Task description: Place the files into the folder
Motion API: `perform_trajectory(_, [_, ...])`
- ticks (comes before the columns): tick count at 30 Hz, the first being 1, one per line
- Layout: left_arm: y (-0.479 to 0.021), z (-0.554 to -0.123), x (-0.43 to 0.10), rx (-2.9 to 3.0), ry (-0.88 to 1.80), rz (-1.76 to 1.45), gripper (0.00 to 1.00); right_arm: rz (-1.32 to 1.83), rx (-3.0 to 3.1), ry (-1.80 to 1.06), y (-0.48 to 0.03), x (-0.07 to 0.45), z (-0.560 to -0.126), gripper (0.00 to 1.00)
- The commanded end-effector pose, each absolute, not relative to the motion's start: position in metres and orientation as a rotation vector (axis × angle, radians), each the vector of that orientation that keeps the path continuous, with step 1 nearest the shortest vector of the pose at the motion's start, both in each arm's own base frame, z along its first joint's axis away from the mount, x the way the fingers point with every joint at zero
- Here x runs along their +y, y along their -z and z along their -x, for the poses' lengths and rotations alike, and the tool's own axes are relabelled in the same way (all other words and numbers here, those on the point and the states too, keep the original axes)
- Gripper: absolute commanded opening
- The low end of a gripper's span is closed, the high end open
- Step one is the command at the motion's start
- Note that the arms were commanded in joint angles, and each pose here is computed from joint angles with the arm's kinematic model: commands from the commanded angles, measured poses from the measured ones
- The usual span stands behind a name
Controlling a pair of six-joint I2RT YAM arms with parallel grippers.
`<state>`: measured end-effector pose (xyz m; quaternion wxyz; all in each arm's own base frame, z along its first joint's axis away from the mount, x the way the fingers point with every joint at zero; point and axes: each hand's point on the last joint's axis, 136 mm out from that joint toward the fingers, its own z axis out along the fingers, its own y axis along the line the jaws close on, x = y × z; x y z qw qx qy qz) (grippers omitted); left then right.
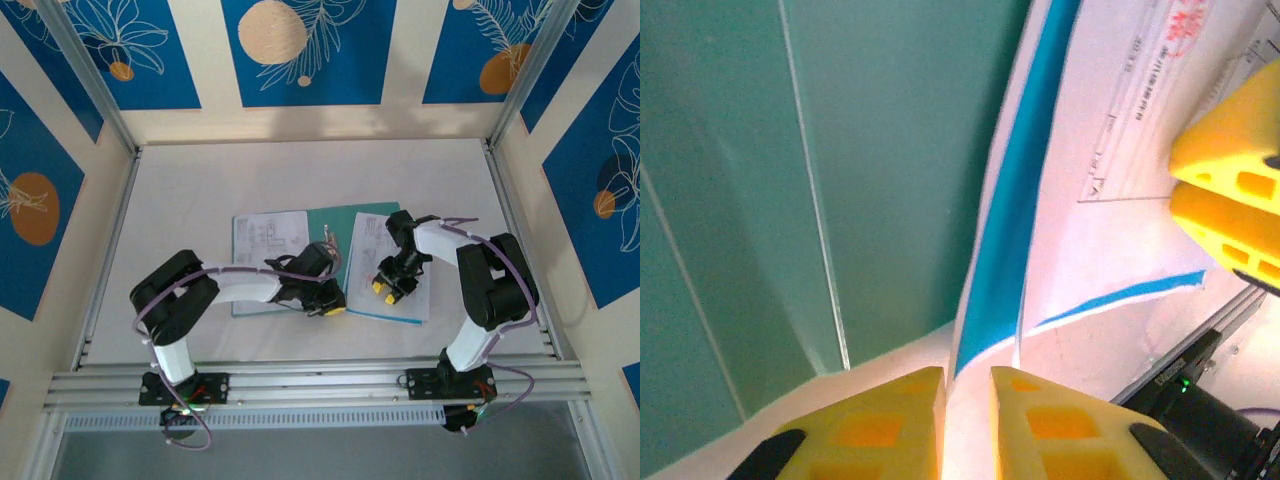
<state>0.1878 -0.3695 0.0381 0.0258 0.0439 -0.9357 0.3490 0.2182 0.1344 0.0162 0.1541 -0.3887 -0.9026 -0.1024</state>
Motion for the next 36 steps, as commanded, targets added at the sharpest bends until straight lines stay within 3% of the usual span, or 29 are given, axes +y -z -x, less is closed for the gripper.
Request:
perform_trajectory(1, [-0.053, -0.189, -0.371, -2.912, -1.130, -0.136, 0.21, 1.136, -2.529, 0.246, -0.013, 0.132, -0.205, 0.33])
perform_trajectory(5, [-0.055, -0.189, -0.373, -2.907, -1.138, -0.131, 0.32, 1.136, -2.527, 0.252, -0.014, 0.134, -0.206, 0.33])
perform_trajectory(12, [-0.037, -0.187, -0.367, -2.923, -0.982, -0.127, 0.39, 1.142, -2.519, 0.261, -0.014, 0.135, -0.207, 0.34])
perform_trajectory(18, [-0.038, -0.195, -0.386, -2.901, -1.032, -0.093, 0.41, 1.138, -2.511, 0.270, -0.013, 0.138, -0.205, 0.33])
perform_trajectory(28, [-0.031, -0.194, -0.387, -2.896, -1.013, -0.086, 0.34, 1.134, -2.495, 0.279, -0.012, 0.145, -0.200, 0.33])
perform_trajectory(36, [-0.030, -0.193, -0.385, -2.896, -1.010, -0.087, 0.20, 1.135, -2.500, 0.273, -0.014, 0.146, -0.203, 0.33])
